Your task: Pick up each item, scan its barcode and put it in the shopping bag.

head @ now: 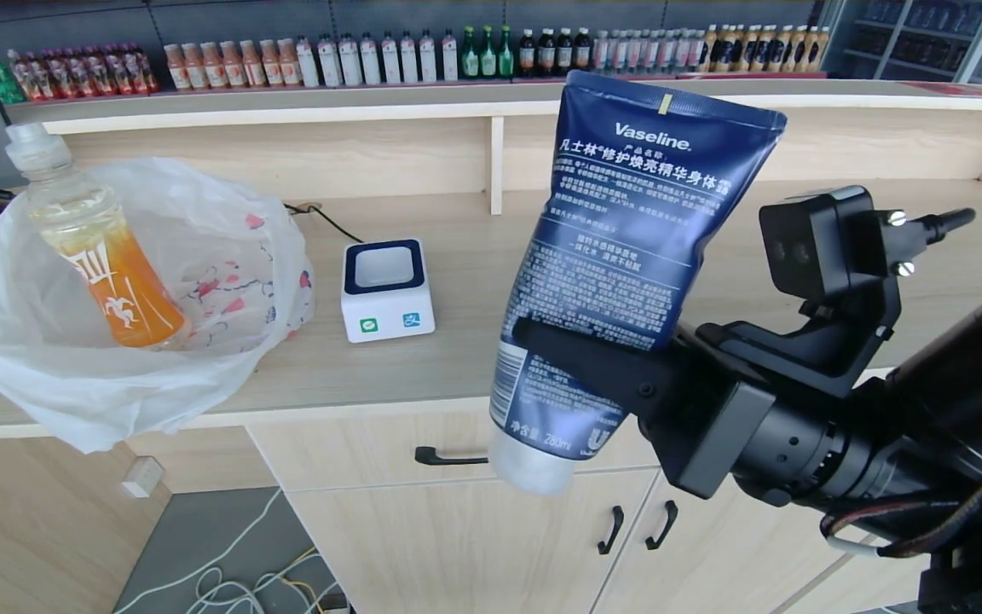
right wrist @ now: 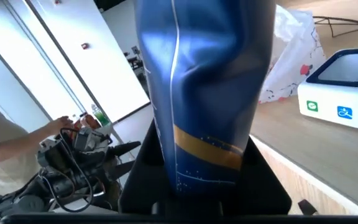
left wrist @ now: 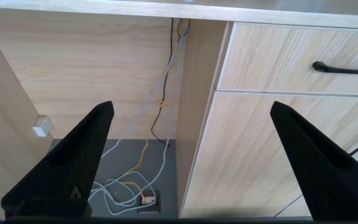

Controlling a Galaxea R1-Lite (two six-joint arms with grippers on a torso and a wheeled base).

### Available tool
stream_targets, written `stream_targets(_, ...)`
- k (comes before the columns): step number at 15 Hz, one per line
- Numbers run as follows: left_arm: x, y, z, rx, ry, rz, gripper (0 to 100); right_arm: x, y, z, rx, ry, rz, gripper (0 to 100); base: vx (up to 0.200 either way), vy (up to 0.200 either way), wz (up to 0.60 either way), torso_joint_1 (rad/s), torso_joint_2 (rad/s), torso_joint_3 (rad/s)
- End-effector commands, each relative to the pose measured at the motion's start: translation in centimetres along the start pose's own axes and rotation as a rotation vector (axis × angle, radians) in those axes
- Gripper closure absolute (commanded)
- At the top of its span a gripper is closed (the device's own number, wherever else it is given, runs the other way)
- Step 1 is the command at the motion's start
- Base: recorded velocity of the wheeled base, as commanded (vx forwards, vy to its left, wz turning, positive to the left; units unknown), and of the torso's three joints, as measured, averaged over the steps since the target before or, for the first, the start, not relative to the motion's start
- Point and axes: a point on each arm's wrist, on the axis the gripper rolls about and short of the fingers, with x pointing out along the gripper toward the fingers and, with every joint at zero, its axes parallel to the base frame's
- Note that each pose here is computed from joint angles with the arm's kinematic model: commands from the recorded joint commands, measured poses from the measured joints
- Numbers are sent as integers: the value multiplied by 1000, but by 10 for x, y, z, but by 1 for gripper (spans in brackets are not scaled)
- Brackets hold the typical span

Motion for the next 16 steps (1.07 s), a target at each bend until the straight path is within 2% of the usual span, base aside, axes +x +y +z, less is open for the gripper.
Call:
stream_targets(1, 0, 0, 0, 0, 0, 0, 0, 2, -3, -2, -2, 6, 16, 100, 0, 0, 0, 0, 0, 0)
stream_targets(6, 0, 0, 0, 0, 0, 0, 0, 0, 1, 4, 9, 12, 153, 100, 0, 0, 0, 0, 0, 0)
stream_targets(12, 0, 0, 0, 0, 0, 0, 0, 0, 2, 5, 30, 7, 167, 100, 0, 0, 0, 0, 0, 0)
stream_targets(16, 0, 0, 0, 0, 0, 0, 0, -3, 3, 0, 45, 34, 178, 100, 0, 0, 0, 0, 0, 0)
